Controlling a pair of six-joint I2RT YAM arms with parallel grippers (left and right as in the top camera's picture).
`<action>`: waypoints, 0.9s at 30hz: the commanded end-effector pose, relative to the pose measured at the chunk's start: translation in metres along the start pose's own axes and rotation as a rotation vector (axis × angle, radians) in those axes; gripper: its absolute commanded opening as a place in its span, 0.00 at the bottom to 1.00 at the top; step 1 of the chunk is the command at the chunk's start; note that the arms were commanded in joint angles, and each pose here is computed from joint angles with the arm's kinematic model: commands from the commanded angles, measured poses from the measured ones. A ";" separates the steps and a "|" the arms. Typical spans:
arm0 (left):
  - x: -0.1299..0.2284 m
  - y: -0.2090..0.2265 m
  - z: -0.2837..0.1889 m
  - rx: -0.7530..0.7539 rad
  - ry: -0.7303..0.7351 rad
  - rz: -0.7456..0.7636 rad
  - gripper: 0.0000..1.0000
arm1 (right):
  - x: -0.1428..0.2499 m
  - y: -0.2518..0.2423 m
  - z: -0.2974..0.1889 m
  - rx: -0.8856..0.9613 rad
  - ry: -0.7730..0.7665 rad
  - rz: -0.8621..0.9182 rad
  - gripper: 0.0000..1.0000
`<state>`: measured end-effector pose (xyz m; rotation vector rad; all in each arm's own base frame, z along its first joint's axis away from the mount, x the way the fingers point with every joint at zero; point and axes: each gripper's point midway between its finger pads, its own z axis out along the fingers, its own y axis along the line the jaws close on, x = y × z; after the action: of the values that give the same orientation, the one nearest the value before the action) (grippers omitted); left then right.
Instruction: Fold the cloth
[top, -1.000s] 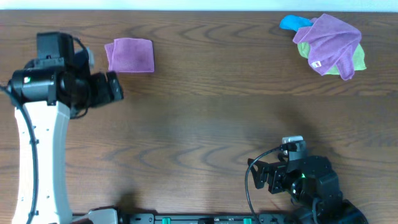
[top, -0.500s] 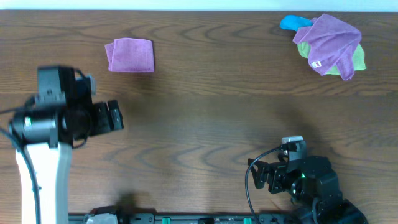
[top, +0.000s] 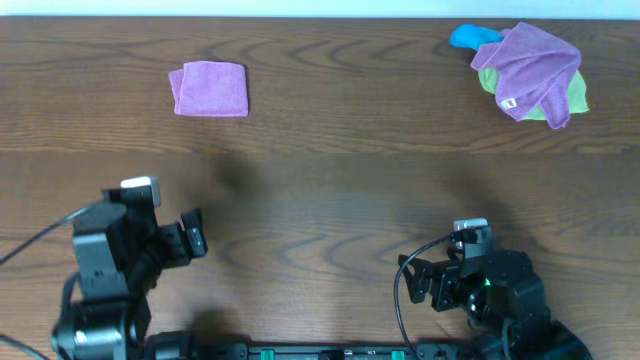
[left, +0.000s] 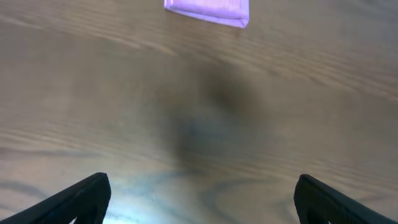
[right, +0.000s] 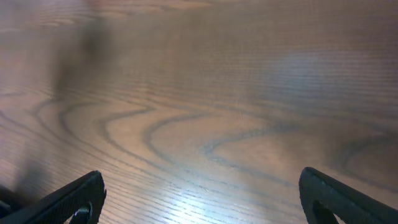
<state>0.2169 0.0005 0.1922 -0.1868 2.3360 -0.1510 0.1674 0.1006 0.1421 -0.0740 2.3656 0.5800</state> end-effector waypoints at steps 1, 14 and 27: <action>0.014 0.003 0.005 0.000 -0.040 0.035 0.95 | 0.000 -0.002 0.000 0.008 -0.007 0.016 0.99; 0.054 0.004 0.018 0.020 -0.172 0.218 0.95 | 0.000 -0.002 0.000 0.008 -0.007 0.015 0.99; 0.086 0.017 0.040 -0.019 -0.166 0.226 0.95 | 0.000 -0.002 0.000 0.008 -0.007 0.016 0.99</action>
<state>0.1853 -0.0029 0.1022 0.0418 2.1863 -0.0313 0.1675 0.1006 0.1421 -0.0738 2.3655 0.5796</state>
